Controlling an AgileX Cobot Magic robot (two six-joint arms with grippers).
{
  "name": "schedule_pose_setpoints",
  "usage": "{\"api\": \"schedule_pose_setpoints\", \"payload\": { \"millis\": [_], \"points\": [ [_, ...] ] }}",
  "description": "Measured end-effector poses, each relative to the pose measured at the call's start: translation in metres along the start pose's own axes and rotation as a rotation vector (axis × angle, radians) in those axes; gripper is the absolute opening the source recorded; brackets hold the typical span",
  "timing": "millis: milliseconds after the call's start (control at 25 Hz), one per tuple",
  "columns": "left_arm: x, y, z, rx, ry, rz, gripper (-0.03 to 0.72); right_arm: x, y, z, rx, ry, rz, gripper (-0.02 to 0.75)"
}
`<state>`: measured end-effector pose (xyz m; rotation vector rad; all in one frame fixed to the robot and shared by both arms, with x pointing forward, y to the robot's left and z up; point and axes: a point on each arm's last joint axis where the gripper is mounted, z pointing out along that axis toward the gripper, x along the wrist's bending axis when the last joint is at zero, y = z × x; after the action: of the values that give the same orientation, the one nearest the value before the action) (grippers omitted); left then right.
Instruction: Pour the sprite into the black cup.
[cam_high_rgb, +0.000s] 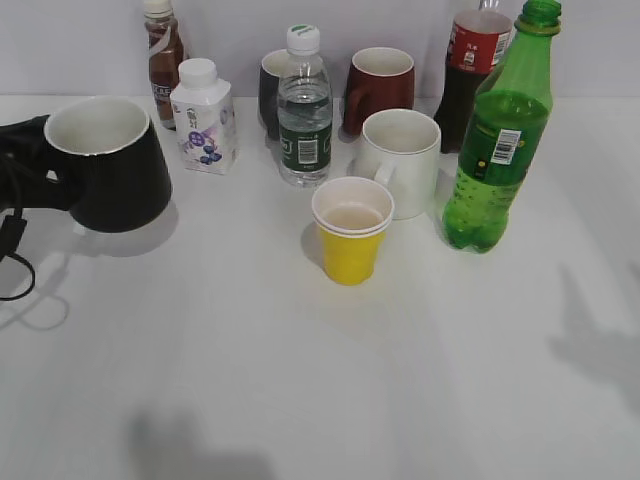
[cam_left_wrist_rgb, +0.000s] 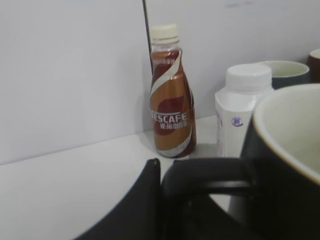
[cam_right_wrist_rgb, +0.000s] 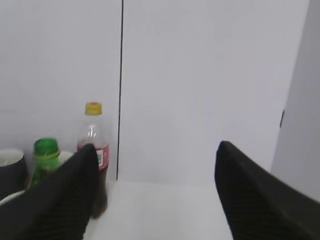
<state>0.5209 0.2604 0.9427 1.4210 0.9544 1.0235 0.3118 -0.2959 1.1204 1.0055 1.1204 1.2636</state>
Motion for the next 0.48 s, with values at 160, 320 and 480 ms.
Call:
{"api": "schedule_pose_setpoints", "payload": {
  "millis": [160, 320, 480],
  "points": [
    [0.000, 0.002, -0.001, -0.007, -0.002, 0.003, 0.039, 0.000, -0.015, 0.046, 0.037, -0.005, -0.024, 0.541],
    [-0.001, 0.006, -0.002, -0.021, -0.014, 0.013, 0.039, 0.002, -0.042, 0.084, 0.122, 0.002, -0.027, 0.541],
    [-0.002, 0.011, -0.003, -0.028, -0.025, 0.023, 0.039, 0.005, -0.078, 0.112, 0.260, 0.003, 0.063, 0.540]
  ]
}}
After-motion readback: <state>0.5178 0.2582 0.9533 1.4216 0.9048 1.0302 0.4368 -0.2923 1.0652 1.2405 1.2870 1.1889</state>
